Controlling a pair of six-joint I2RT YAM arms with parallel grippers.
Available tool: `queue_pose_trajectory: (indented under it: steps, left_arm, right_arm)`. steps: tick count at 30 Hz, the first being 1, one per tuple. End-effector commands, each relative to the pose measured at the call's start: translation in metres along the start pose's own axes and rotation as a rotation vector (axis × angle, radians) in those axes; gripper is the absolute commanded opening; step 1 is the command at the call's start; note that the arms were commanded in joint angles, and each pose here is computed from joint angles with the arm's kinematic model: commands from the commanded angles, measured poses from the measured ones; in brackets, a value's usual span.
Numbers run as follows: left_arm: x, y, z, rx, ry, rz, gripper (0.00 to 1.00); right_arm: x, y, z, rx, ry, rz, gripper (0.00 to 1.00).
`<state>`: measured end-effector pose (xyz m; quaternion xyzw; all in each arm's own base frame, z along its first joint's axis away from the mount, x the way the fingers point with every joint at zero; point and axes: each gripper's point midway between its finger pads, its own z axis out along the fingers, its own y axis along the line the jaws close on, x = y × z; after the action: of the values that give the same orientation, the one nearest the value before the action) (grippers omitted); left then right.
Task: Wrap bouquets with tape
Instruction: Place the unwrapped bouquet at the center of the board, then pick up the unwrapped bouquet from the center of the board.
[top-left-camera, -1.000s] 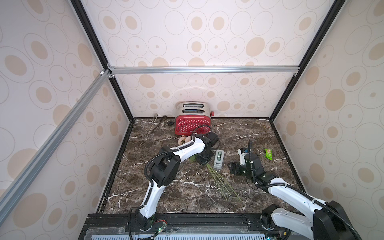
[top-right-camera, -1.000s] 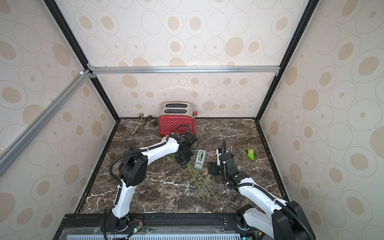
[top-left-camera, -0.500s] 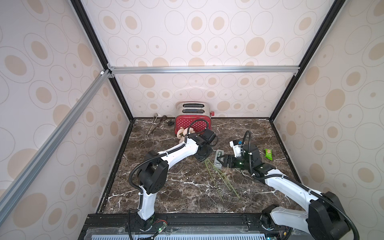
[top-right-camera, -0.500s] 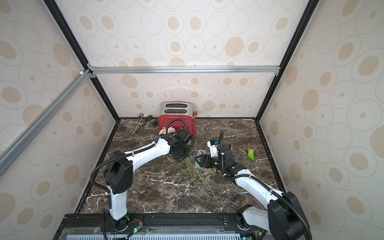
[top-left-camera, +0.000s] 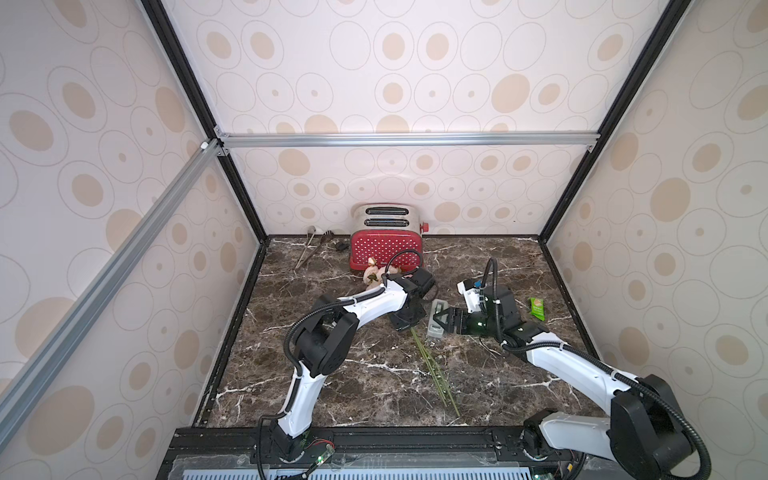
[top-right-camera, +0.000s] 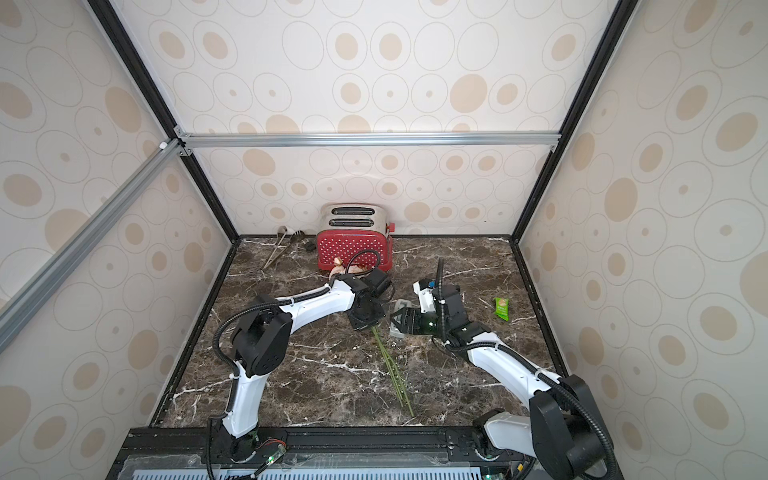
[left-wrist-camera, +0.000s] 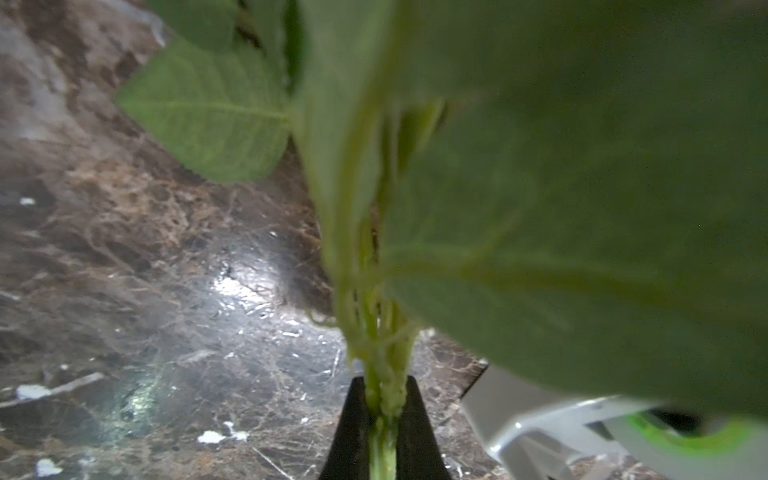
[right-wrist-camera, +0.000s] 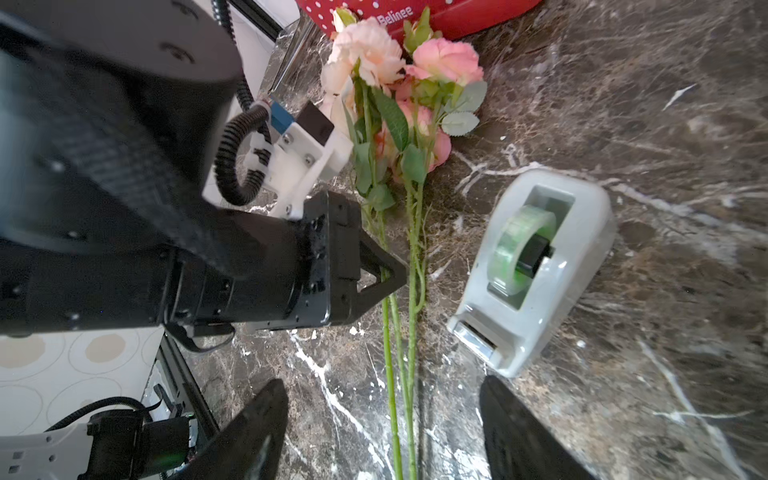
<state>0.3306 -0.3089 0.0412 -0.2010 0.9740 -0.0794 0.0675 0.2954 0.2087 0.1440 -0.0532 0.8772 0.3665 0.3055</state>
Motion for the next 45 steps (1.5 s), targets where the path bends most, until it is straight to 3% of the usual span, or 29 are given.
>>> queue_pose_trajectory:
  steps: [1,15,18,24,30,40,45]
  left_arm:
    - [0.0,0.008,-0.003,-0.049,-0.013,0.057,0.0]
    - [0.01,0.015,0.004,-0.009,0.008,-0.098,0.0]
    - [0.011,0.012,0.003,0.011,0.013,-0.114,0.14]
    - [0.006,0.003,-0.011,0.03,-0.008,-0.105,0.19]
    - [0.011,0.0,-0.011,0.036,0.005,-0.068,0.34]
    - [0.011,-0.009,-0.023,0.061,-0.041,-0.048,0.38]
    - [0.018,-0.006,-0.008,0.041,-0.002,-0.02,0.39]
  right_arm:
    - [0.006,-0.008,-0.006,0.031,-0.008,-0.001,0.75]
    - [0.013,-0.016,-0.011,0.044,-0.018,0.006,0.75]
    - [0.014,-0.017,-0.012,0.045,-0.018,0.007,0.75]
    - [0.015,-0.018,-0.013,0.047,-0.024,0.01,0.75]
    - [0.017,-0.021,-0.012,0.047,-0.027,0.017,0.75]
    - [0.018,-0.023,-0.012,0.049,-0.026,0.022,0.75]
    - [0.018,-0.024,-0.01,0.047,-0.019,0.025,0.75]
